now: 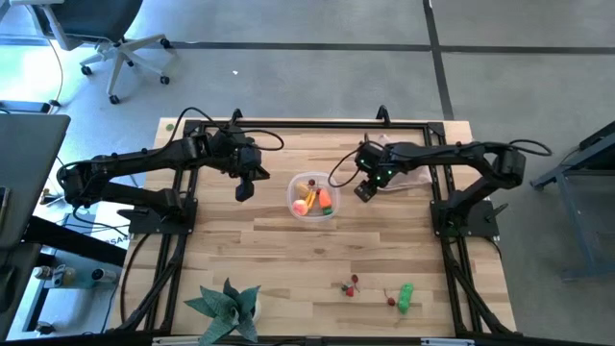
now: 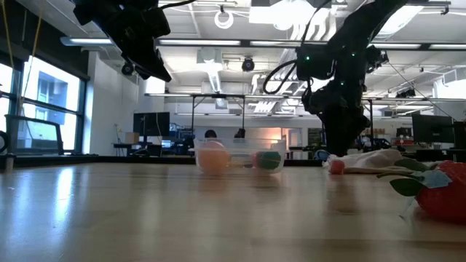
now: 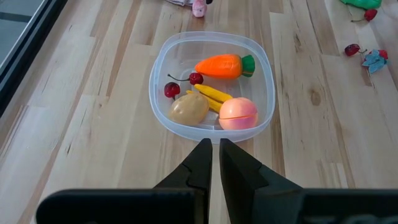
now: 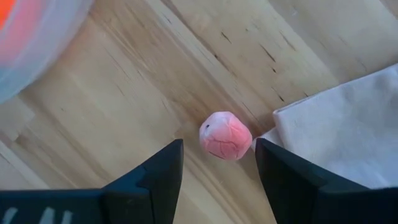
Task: Pick and placing Produce into tupperware
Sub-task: Put the pink peach into the transparent bin
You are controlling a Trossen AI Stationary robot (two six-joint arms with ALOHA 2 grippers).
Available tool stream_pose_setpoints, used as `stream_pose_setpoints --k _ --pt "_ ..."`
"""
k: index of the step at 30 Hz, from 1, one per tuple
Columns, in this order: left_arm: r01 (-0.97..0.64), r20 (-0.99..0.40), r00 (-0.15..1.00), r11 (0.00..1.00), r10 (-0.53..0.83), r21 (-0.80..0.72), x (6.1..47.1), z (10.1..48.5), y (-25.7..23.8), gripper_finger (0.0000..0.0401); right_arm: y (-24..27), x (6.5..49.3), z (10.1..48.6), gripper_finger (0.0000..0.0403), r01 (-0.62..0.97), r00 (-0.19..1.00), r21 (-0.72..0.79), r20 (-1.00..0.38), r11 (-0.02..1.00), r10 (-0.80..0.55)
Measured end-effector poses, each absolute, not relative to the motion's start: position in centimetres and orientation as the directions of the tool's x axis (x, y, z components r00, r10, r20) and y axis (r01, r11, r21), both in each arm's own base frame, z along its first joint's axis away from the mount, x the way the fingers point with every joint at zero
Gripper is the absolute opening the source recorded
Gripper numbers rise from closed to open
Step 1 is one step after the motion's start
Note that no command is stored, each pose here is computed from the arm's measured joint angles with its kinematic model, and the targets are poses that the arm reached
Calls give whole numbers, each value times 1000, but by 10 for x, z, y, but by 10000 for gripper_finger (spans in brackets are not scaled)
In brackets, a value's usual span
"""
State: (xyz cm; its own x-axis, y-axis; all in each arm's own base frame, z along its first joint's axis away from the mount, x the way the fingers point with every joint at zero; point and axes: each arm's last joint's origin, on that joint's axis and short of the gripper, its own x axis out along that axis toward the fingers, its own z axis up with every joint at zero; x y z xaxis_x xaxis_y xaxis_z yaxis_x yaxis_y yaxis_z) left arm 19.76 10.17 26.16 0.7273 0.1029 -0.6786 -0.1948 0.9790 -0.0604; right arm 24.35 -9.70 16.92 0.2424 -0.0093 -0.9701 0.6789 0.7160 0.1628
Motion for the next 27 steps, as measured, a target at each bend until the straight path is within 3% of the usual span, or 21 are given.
stream_pose_setpoints --k 27 --pt "-195 -678 728 979 103 -60 198 262 102 21 -97 257 137 193 663 156 96 -988 742 -11"
